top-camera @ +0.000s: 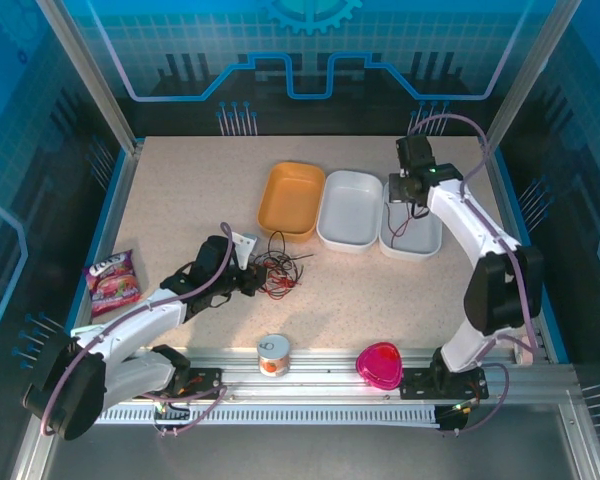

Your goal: Untangle the cables

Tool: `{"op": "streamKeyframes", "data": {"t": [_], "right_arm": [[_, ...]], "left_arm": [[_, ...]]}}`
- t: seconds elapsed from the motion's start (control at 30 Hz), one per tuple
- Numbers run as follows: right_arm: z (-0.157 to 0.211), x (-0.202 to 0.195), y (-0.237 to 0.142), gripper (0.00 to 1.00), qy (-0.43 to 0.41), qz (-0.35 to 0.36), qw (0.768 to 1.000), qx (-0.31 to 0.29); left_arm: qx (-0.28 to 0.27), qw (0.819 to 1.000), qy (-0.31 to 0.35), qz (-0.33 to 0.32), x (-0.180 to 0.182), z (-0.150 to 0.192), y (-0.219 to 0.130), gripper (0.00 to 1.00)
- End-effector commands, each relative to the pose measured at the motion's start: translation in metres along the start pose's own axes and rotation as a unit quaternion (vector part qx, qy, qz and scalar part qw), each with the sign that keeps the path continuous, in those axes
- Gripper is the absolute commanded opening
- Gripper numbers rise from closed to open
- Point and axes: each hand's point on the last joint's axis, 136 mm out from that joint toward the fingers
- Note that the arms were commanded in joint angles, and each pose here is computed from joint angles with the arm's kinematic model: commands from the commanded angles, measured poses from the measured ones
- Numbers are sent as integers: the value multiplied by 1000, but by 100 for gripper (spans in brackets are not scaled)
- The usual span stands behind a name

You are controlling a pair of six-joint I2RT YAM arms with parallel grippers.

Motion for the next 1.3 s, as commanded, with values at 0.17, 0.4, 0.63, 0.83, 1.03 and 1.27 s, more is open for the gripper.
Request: {"op": "streamKeyframes", "data": {"t": [0.17,0.4,0.63,0.83,1.03,1.27], "right_arm": [[35,-8,54,0,33,-5,994,108],[52,-11,86,0,49,-20,987,154],[45,-9,98,7,40,-38,986,158],[27,-13,84,40,34,-34,988,147],[19,-21,55,54,44,-27,991,125],[17,-32,11,70,48,-6,994,95]], "left_arm": [[-8,1000,5,-3,-1,-7,-4,14],[-13,1000,5,-6,-1,-10,-5,18],[-14,1000,5,-4,-2,-10,-6,19],[-16,1000,4,-2,-3,-12,-6,19],[-20,1000,2,-1,-4,-14,-7,21],[-25,1000,-3,4,-7,-18,-9,25]]}}
Point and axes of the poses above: each hand's point on the last joint's axis, 136 mm out from that joint toward the fingers, its own y axis out along the fingers, its own x axis along the line the jaws close on, z = x × y, and after that the axes turned 6 degrees about -y, right-handed
